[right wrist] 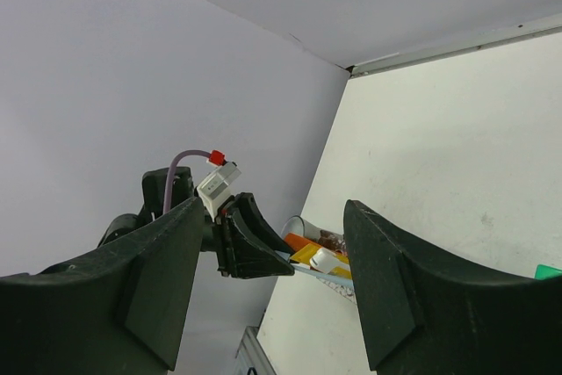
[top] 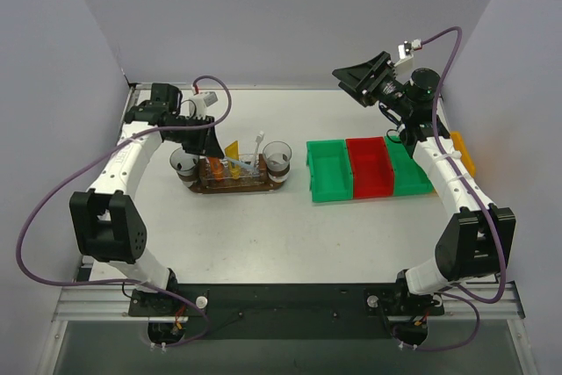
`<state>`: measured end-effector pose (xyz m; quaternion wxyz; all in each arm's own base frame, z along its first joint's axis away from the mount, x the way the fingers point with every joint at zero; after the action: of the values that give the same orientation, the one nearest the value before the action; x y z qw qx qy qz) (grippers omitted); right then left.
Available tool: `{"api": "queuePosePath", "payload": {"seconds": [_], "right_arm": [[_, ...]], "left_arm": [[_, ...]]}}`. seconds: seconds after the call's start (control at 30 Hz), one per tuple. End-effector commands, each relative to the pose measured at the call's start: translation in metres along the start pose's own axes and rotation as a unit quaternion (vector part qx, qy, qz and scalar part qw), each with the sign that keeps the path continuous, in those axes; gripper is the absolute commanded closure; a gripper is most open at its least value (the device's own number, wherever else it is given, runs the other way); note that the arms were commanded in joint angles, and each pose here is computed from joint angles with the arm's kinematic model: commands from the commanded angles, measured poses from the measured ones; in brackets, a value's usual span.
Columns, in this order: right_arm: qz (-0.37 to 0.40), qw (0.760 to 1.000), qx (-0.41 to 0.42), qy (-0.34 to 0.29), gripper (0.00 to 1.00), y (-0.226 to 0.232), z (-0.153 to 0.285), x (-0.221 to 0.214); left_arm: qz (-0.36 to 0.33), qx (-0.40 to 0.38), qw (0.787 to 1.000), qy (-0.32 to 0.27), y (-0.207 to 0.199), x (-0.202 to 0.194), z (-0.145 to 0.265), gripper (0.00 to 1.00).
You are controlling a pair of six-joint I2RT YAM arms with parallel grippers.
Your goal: Prepare toiletry sets of a toothbrush and toothpaste on the tray
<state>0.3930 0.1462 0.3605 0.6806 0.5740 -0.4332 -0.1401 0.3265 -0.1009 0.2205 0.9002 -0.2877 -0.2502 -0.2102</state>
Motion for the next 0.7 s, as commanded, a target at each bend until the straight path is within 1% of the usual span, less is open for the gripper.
{"api": "queuePosePath", "payload": {"seconds": [0.0, 0.37, 0.47, 0.6, 0.63, 0.67], "right_arm": [[0.035, 0.999, 0.038, -0.005, 0.41, 0.0188, -0.0001, 0.005], [0.032, 0.999, 0.037, -0.001, 0.41, 0.0174, -0.0023, 0.0027], [0.033, 0.999, 0.037, -0.001, 0.41, 0.0178, -0.002, 0.0033], [0.033, 0.999, 0.037, 0.0, 0.41, 0.0177, -0.0025, 0.0029], [0.033, 0.999, 0.037, 0.0, 0.41, 0.017, -0.0029, 0.0028], [0.032, 0.999, 0.036, 0.002, 0.41, 0.0162, -0.0031, 0.0025]], "left_arm": [[-0.029, 0.0, 0.999, -0.014, -0.0046, 0.0156, 0.0044, 1.0], [-0.034, 0.008, 0.999, -0.001, -0.0026, 0.0182, 0.0004, 1.0], [-0.036, 0.007, 0.999, 0.002, -0.0032, 0.0176, -0.002, 0.98], [-0.037, 0.005, 0.999, 0.005, -0.0048, 0.0167, -0.0037, 0.92], [-0.036, 0.005, 0.999, 0.006, -0.0046, 0.0166, -0.0041, 0.87], [-0.037, 0.005, 0.999, 0.006, -0.0046, 0.0167, -0.0048, 0.84]]}}
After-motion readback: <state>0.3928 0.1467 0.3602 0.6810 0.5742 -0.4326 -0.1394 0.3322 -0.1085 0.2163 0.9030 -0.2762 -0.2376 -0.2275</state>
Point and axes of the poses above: each gripper's point midway between its finger pads, its own z axis back along the fingers, its own y axis along the line the jaws close on, x = y × z, the point moved 5 cm from there along z, back along the fingers, and after that the axes turned 6 degrees about -z, right-handed, at the moved point
